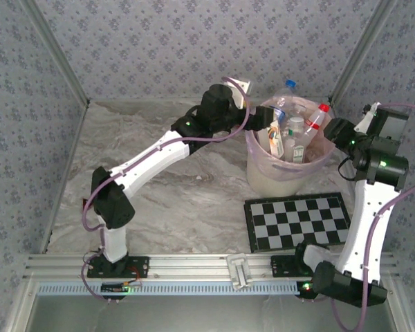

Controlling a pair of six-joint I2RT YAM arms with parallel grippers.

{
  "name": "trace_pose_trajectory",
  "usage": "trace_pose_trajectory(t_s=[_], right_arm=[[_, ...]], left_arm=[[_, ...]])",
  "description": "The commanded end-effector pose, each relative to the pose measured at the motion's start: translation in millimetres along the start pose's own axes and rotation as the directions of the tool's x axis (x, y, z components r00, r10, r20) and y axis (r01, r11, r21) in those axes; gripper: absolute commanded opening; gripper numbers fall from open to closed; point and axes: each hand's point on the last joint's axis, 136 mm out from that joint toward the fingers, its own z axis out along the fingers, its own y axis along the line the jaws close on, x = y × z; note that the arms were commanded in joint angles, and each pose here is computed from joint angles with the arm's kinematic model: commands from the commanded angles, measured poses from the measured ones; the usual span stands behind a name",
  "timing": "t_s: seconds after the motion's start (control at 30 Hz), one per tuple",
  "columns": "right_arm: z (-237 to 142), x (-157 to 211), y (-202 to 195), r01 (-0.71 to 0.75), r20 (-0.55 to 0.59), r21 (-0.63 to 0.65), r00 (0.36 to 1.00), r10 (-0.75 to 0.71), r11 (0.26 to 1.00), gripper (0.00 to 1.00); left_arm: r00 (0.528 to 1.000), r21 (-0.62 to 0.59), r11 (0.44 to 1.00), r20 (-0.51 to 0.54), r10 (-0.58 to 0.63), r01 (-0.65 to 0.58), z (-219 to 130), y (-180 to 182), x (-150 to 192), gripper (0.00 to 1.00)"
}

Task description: Put the plastic bottles in the bin

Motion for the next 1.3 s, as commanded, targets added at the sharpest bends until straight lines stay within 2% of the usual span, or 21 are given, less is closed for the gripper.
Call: trace_pose_trajectory(t_s=[0.0,0.1,0.23,0.43,0.63,0.77,0.87,0.93,1.0,1.13,1.2,1.27], right_arm=[[8,3,8,-0.045,-0.031,-0.086,0.999,0.042,0.995,0.58],[14,5,6,-0.054,-0.046,-0.093,0.998,0.049,0.994,0.71],[23,9,5,-0.06,-0.074,-0.099,0.996,0.053,0.993,0.76],[40,18,9,-0.056,-0.141,-0.139,0.989,0.036,0.989,0.79],[56,37,47,-0.037,-0.205,-0.263,0.979,-0.019,0.964,0.77],[62,51,73,-0.017,-0.236,-0.323,0.97,-0.063,0.946,0.75],[71,64,95,-0.014,-0.249,-0.353,0.965,-0.079,0.935,0.75],[79,73,111,-0.005,-0.255,-0.368,0.962,-0.096,0.93,0.75],[88,81,128,0.001,-0.261,-0.389,0.959,-0.111,0.921,0.74],[101,95,169,0.029,-0.258,-0.445,0.953,-0.159,0.895,0.74],[106,103,189,0.045,-0.262,-0.47,0.947,-0.188,0.882,0.74],[109,112,211,0.048,-0.269,-0.508,0.94,-0.211,0.86,0.74]], left_arm=[[0.997,0.058,0.998,-0.082,-0.006,0.011,-4,-1,22,0.99],[0.998,0.152,0.987,-0.027,-0.053,0.057,-12,-10,-1,0.99],[0.999,0.199,0.979,0.004,-0.045,0.044,-24,-19,-23,0.99],[0.998,0.16,0.987,0.066,0.001,-0.012,-63,-10,-50,0.99],[0.995,0.039,0.999,0.101,0.012,-0.016,-99,27,-55,0.99],[0.998,-0.114,0.994,0.068,0.007,0.0,-129,73,-36,0.99],[0.995,-0.223,0.972,0.081,-0.053,0.07,-165,116,-20,0.99],[0.989,-0.332,0.935,0.119,-0.087,0.122,-202,149,-10,0.99],[0.982,-0.456,0.875,0.162,-0.098,0.163,-244,179,-1,0.99],[0.975,-0.699,0.684,0.203,-0.088,0.207,-327,228,34,0.99],[0.976,-0.773,0.599,0.197,-0.09,0.211,-355,244,54,0.99],[0.975,-0.809,0.544,0.191,-0.116,0.223,-370,256,73,0.99]])
